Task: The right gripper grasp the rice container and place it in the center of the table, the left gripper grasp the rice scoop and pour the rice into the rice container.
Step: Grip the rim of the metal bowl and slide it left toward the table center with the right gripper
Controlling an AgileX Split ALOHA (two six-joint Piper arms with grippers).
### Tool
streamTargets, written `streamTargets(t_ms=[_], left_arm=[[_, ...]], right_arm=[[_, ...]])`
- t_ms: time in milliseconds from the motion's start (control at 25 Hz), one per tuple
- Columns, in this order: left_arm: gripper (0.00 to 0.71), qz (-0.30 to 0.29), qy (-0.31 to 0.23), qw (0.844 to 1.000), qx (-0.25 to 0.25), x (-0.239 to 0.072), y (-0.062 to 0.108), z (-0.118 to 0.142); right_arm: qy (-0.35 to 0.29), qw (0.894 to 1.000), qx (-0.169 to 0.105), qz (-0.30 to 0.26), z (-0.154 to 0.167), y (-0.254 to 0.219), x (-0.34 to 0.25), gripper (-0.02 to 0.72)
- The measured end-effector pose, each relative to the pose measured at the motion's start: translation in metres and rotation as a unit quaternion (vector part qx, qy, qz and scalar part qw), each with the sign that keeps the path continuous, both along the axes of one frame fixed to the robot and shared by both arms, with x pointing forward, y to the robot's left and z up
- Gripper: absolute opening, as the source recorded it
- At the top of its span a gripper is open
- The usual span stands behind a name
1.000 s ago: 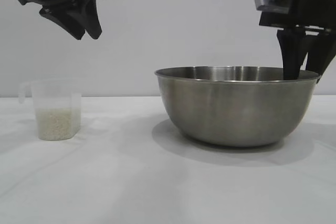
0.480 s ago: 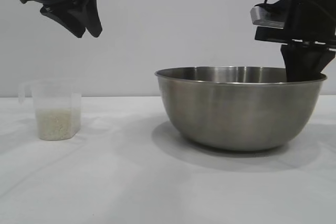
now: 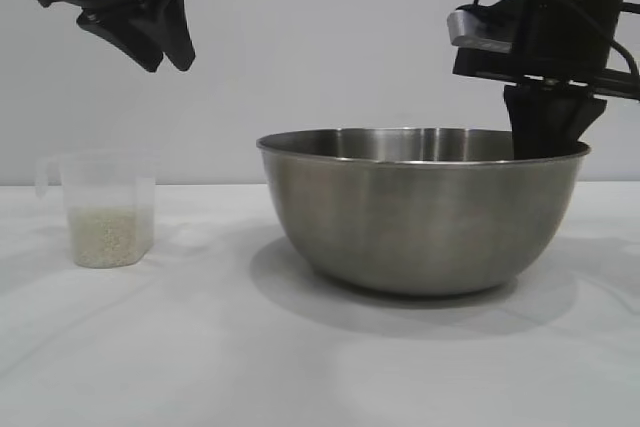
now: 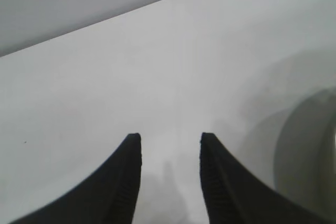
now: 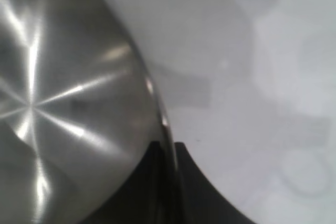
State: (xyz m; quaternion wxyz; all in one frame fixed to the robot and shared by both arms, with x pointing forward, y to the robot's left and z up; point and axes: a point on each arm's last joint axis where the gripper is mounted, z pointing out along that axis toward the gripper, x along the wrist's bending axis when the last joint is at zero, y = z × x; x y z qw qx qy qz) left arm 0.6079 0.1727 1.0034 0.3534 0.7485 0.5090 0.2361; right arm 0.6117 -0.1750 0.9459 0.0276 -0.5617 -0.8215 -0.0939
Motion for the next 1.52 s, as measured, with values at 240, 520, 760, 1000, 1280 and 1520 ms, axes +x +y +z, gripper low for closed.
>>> streamTargets(t_ms=[240,520,760,1000,1280,1520], left_arm=[[0.216,0.001,0.0,1.0,-0.002,0.0,0.0,0.0],[0.216,0.001,0.0,1.0,-0.002,0.0,0.0,0.0],[0.216,0.001,0.0,1.0,-0.002,0.0,0.0,0.0],[0.216,0.001,0.0,1.0,-0.002,0.0,0.0,0.0],[0.216,0.002,0.0,1.0,-0.002,0.0,0.0,0.0],[0.216,0.002,-0.002,1.0,-0.003,0.0,0.0,0.0]], right_arm=[[0.001,1.0,0.005,0.003,-0.001,0.005,-0.001,0.0],[0.001,1.0,0.005,0.003,-0.001,0.005,-0.001,0.0],[0.001,1.0,0.008,0.001,-0.001,0.006,-0.001,0.0],[0.002,1.0,0.015,-0.003,0.0,0.007,-0.001,0.0],[-0.001,1.0,0.019,-0.006,0.0,0.008,-0.001,0.197],[-0.058,0.998,0.017,0.007,0.043,0.004,-0.008,0.345]])
